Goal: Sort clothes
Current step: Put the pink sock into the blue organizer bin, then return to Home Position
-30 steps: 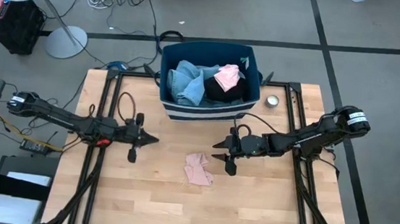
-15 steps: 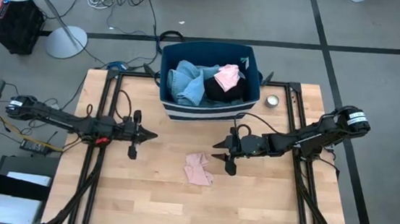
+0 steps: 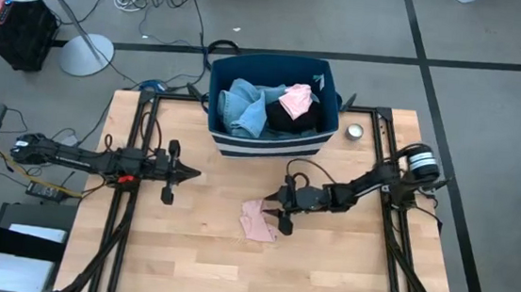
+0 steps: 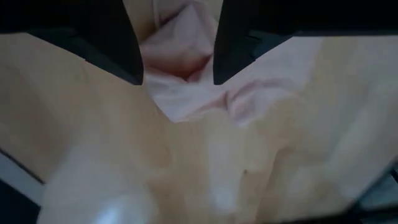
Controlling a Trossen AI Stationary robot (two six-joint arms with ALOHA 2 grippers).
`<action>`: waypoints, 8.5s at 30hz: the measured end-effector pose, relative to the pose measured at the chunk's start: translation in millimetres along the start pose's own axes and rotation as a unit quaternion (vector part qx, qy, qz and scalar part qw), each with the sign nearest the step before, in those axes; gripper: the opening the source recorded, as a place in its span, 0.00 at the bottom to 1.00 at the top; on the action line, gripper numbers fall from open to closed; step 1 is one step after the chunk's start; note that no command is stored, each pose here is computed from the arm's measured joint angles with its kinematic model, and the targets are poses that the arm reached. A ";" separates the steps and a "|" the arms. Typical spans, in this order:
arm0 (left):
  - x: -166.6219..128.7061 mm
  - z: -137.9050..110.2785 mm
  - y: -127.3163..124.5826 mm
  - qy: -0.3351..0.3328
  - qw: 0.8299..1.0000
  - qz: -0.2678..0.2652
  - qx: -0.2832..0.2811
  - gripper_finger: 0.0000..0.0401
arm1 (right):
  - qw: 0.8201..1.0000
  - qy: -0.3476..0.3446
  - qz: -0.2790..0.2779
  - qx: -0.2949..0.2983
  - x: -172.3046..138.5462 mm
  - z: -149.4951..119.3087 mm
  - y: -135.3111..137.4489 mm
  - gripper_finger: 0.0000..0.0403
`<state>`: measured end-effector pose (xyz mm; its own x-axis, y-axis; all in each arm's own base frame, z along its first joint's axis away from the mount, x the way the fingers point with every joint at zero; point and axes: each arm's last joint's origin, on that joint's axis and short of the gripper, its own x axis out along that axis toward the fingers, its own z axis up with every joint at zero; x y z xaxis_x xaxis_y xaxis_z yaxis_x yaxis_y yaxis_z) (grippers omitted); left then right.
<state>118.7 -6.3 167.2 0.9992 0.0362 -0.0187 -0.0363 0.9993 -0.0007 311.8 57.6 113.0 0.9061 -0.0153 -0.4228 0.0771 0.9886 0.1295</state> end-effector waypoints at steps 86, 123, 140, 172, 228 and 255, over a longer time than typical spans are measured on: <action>0.0 1.1 0.3 -0.006 1.000 0.005 0.000 0.01 | 0.941 -0.071 -0.330 0.002 -85.0 255.9 -176.6 0.09; -5.7 10.4 1.0 -0.056 0.998 0.007 -0.008 0.01 | 0.959 -0.022 -0.281 0.030 -67.0 212.9 -178.2 0.12; -5.7 10.1 1.0 -0.055 0.998 0.006 -0.009 0.01 | 0.962 -0.038 -0.270 0.024 -64.0 216.4 -169.9 0.12; -22.6 3.4 4.5 -0.025 0.998 0.030 -0.044 0.01 | 0.963 -0.035 -0.260 0.054 -63.8 214.3 -170.0 0.13; -24.3 8.3 3.6 -0.018 0.999 0.012 -0.042 0.01 | 0.998 0.040 -0.034 -0.047 -158.1 149.2 -13.1 0.01; -24.5 10.5 3.6 -0.027 0.999 0.012 -0.044 0.01 | 0.991 -0.131 -0.009 0.017 -184.5 -2.5 -64.3 0.00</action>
<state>94.3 -3.6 178.2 0.9975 0.0618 0.0341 -0.0586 0.9944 -0.0881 138.6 -2.8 180.4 0.9811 -0.0751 -0.1784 0.1035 0.9824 0.1557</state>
